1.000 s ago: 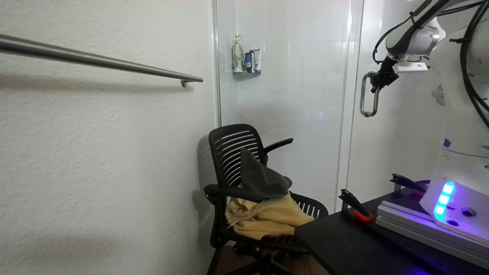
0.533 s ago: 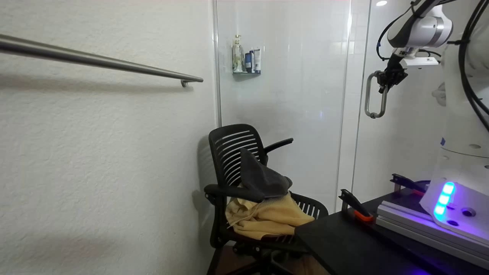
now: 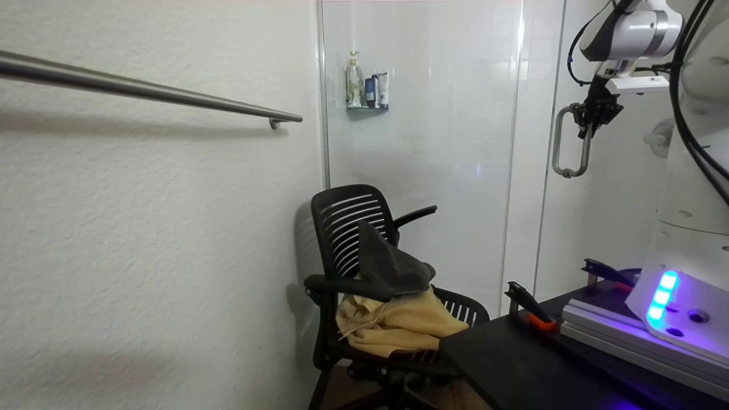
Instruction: Open the glass door
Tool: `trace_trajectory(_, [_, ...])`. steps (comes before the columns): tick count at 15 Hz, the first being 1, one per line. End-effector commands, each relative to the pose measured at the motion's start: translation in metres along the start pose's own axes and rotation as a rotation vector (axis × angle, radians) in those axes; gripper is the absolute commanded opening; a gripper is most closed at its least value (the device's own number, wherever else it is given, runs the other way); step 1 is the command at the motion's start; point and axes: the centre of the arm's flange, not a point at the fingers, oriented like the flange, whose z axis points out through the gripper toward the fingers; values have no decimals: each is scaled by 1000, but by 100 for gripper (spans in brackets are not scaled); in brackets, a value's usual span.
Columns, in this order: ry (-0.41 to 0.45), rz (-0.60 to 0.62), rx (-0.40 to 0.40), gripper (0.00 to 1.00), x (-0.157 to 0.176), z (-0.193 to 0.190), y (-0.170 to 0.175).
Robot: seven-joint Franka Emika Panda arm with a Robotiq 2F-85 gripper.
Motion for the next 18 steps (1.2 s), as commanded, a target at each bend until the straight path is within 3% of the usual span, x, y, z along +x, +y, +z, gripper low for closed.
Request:
trace_trajectory(1, [-19,-24,-11,6,-6,-29,-16])
trace_trajectory(18, [-115,64,-64,6,-47,-59,-14])
